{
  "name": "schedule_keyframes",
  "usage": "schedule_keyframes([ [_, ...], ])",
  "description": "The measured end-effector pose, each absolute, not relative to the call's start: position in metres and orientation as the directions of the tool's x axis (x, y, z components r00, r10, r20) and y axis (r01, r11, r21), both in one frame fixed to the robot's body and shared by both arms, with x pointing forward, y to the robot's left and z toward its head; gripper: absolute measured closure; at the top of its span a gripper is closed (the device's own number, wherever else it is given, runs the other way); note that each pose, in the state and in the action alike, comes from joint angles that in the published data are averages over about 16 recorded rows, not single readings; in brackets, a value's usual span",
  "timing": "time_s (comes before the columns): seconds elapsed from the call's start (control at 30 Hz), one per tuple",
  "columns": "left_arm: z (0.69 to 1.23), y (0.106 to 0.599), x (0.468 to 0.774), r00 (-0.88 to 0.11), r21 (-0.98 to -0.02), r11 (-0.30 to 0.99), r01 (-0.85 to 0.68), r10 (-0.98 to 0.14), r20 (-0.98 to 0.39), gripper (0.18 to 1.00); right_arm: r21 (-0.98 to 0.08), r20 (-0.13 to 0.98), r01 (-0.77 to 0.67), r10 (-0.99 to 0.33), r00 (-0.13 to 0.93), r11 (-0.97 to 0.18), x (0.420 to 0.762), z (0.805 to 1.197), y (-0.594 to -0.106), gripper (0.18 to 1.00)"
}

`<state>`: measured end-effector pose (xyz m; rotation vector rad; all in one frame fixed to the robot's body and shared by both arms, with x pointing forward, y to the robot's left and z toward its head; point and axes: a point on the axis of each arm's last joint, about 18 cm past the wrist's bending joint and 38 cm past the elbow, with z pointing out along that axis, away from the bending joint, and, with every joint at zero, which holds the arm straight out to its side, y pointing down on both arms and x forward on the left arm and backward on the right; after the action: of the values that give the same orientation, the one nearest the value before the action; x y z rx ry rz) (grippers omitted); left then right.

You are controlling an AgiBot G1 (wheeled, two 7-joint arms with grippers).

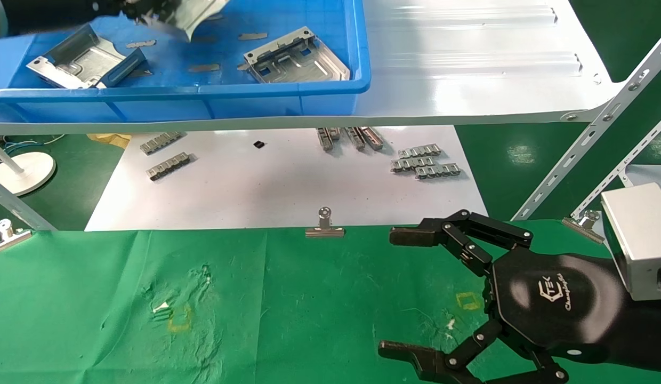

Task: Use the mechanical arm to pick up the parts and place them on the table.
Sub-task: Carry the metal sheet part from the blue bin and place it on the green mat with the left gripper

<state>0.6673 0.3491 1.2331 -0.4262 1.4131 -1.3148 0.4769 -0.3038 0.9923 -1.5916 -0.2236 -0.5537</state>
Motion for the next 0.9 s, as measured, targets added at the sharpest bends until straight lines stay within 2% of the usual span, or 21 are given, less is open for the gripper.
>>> schedule_keyframes([
  [0.23, 1.238, 0.326, 0.624, -0.465, -0.782, 0.316, 0.537, -0.663, -0.587, 0.915, -0.880, 0.475, 0.462, -0.184, 0.861, -0.109, 0.477, 0.992, -0.304, 0.191],
  [0.4, 1.229, 0.315, 0.594, -0.507, -0.698, 0.337, 0.632, -0.502, -0.701, 0.915, -0.880, 0.475, 0.462, -0.184, 0.861, -0.109, 0.477, 0.992, -0.304, 0.181],
  [0.6, 1.211, 0.314, 0.573, -0.489, -0.599, 0.374, 0.708, -0.352, -0.798, 0.915, -0.880, 0.475, 0.462, -0.184, 0.861, -0.109, 0.477, 0.992, -0.304, 0.179],
  [0.9, 1.171, 0.331, 0.561, -0.434, -0.492, 0.451, 0.745, -0.233, -0.870, 0.915, -0.880, 0.475, 0.462, -0.184, 0.861, -0.109, 0.477, 0.992, -0.304, 0.179],
])
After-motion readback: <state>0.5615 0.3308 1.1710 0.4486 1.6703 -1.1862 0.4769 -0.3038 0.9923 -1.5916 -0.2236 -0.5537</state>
